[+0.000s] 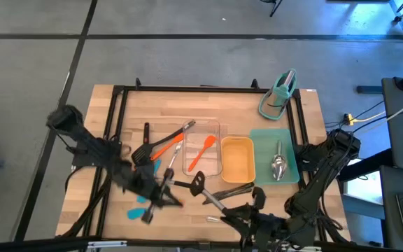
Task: Pick & Place Kitchen Items
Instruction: Put the black spatula into the transparent bin
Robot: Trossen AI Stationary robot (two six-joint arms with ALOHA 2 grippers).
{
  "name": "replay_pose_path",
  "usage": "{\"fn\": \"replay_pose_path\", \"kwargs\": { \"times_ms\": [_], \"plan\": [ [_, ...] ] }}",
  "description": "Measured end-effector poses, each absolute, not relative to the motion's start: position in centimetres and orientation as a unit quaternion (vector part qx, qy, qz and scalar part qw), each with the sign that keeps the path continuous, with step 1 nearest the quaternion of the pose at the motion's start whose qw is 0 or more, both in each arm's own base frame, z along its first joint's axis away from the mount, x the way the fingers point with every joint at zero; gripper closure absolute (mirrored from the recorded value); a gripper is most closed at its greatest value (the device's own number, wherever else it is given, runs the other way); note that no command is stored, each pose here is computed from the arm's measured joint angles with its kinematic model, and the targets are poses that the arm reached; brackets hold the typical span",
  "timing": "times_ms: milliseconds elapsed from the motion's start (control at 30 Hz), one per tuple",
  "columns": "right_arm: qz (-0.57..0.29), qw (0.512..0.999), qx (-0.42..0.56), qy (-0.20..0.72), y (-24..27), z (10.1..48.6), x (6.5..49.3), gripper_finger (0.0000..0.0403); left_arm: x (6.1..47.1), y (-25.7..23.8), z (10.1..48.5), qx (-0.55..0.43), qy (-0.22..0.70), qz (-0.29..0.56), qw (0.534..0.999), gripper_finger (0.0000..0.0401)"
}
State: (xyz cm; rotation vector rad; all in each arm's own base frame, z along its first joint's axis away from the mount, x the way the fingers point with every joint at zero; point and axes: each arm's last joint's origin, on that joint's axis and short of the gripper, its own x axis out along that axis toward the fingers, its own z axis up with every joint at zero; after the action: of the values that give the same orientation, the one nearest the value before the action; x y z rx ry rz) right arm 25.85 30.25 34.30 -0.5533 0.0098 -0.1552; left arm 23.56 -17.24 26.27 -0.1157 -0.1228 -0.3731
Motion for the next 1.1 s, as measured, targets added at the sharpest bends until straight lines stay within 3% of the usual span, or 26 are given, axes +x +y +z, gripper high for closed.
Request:
{"fn": "replay_pose_path", "kwargs": {
  "times_ms": [133,333,567,833,1100],
  "plan": [
    [0.034,0.961,-0.272,0.032,26.9,35.3,27.0,0.0329,22.7,-14.2,28.2,-0.035,-0.058,-0.202,0.977,0.0395],
    [0.149,0.955,-0.227,0.118,18.8,36.0,30.3,0.0329,21.2,-11.6,29.2,0.014,-0.015,-0.156,0.988,0.0396],
    [0.318,0.928,-0.161,0.111,10.9,36.6,33.1,0.0329,20.6,-8.7,29.5,0.036,0.028,-0.128,0.991,0.0399],
    [0.337,0.927,-0.140,0.093,7.1,37.1,33.7,0.0330,21.1,-7.2,29.2,0.031,0.042,-0.159,0.986,0.0399],
    [0.331,0.921,-0.181,0.095,5.9,38.3,31.7,0.0330,21.4,-6.3,29.4,0.050,0.031,-0.142,0.988,0.0399]
  ]
}}
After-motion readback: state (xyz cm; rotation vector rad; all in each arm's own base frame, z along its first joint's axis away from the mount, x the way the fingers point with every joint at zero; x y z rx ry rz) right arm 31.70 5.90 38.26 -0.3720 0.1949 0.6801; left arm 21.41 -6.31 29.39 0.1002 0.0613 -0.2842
